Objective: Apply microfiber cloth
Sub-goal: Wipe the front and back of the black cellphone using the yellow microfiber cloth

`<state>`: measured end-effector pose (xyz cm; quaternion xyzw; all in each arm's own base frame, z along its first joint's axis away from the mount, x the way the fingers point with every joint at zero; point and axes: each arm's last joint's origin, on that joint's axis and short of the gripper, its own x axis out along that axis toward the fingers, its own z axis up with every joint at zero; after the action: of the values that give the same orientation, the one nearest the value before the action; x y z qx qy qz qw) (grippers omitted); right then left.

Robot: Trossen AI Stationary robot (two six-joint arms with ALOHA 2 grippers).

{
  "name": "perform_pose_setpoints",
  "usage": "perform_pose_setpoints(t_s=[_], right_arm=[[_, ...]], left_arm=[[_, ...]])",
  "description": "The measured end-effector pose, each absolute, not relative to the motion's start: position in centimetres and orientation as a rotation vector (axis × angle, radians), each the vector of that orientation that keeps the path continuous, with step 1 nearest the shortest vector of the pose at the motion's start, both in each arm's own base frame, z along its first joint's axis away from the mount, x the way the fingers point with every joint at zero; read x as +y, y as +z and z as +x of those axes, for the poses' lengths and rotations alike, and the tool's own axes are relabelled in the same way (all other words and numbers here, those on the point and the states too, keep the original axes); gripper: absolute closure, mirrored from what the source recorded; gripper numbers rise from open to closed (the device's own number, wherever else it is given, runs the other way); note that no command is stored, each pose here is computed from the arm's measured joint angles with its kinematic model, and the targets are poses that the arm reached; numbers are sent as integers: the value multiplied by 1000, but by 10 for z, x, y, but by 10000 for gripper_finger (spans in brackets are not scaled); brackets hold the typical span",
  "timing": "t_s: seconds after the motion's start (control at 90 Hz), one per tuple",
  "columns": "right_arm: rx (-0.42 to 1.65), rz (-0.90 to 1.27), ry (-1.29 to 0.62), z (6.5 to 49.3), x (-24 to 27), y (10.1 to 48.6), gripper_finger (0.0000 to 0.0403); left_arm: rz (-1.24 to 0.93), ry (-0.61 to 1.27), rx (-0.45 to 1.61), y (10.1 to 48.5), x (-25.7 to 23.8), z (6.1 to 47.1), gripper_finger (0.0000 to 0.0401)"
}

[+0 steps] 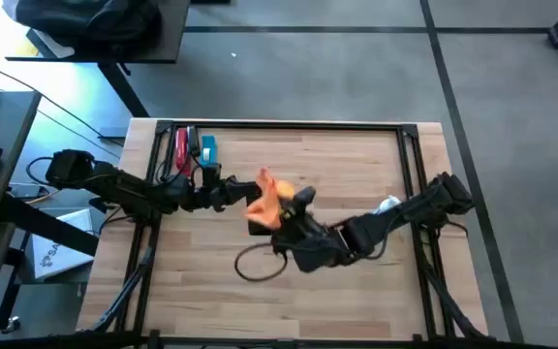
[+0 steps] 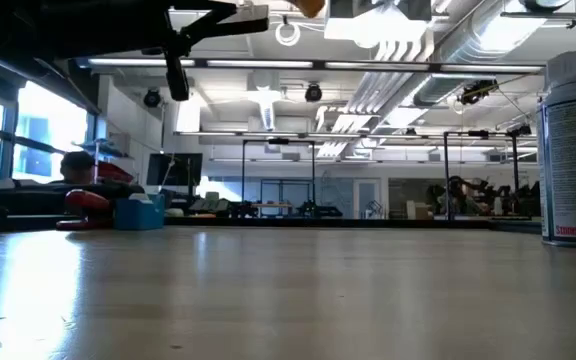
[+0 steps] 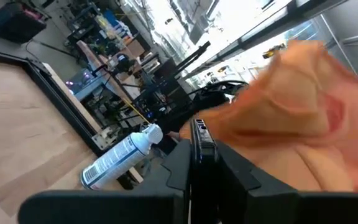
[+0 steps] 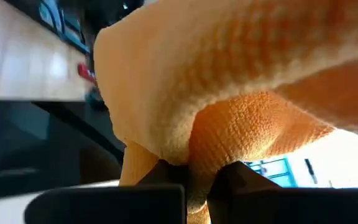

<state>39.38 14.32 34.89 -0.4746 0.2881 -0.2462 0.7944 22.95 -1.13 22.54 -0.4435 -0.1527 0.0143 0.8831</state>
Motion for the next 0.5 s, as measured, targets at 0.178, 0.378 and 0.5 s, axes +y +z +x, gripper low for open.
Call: perform_pose_setpoints(t_s=[0.178, 0.378, 0.5], right_arm=[[647, -936, -255, 408, 117, 322, 402], [660, -777, -128, 412, 101, 296, 402], [649, -643, -21, 412, 103, 289, 402]], left_arm=[[-922, 33, -315, 225, -11, 230, 375], [-903, 55, -295, 222, -11, 230, 375], [-904, 56, -301, 222, -11, 230, 375]])
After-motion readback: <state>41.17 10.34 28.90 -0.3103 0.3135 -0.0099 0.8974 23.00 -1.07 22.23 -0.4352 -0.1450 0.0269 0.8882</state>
